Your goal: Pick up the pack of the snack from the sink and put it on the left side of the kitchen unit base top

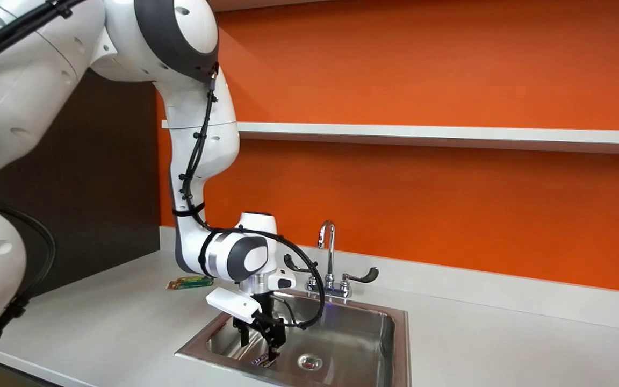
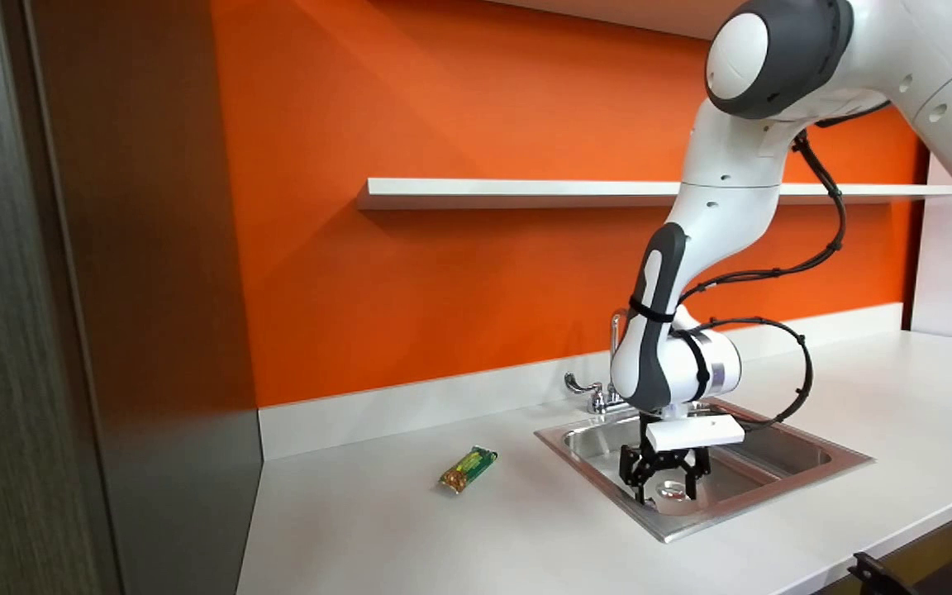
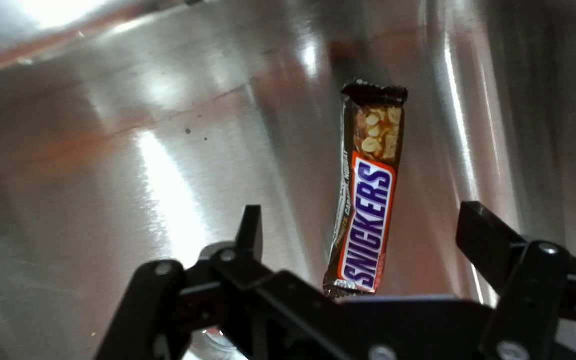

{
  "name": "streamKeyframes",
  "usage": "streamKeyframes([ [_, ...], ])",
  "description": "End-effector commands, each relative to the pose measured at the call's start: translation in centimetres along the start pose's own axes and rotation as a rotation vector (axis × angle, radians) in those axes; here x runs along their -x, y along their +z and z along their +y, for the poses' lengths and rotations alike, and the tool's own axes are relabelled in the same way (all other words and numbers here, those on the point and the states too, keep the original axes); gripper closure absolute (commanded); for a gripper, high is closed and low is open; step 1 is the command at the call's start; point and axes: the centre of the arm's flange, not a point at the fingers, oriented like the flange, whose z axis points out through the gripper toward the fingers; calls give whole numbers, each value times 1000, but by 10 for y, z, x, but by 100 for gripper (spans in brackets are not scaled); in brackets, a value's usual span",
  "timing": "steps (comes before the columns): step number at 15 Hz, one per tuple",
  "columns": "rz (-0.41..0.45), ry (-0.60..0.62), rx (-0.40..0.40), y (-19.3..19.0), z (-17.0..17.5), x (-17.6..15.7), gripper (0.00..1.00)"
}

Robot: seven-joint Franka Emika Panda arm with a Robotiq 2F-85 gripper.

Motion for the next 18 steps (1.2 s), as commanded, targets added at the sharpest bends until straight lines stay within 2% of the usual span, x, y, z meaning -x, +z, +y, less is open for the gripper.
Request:
streamKeyframes([
  [1,1,3,5,5,0,-3,0],
  [18,-15,27,26,32,5,-14,0],
])
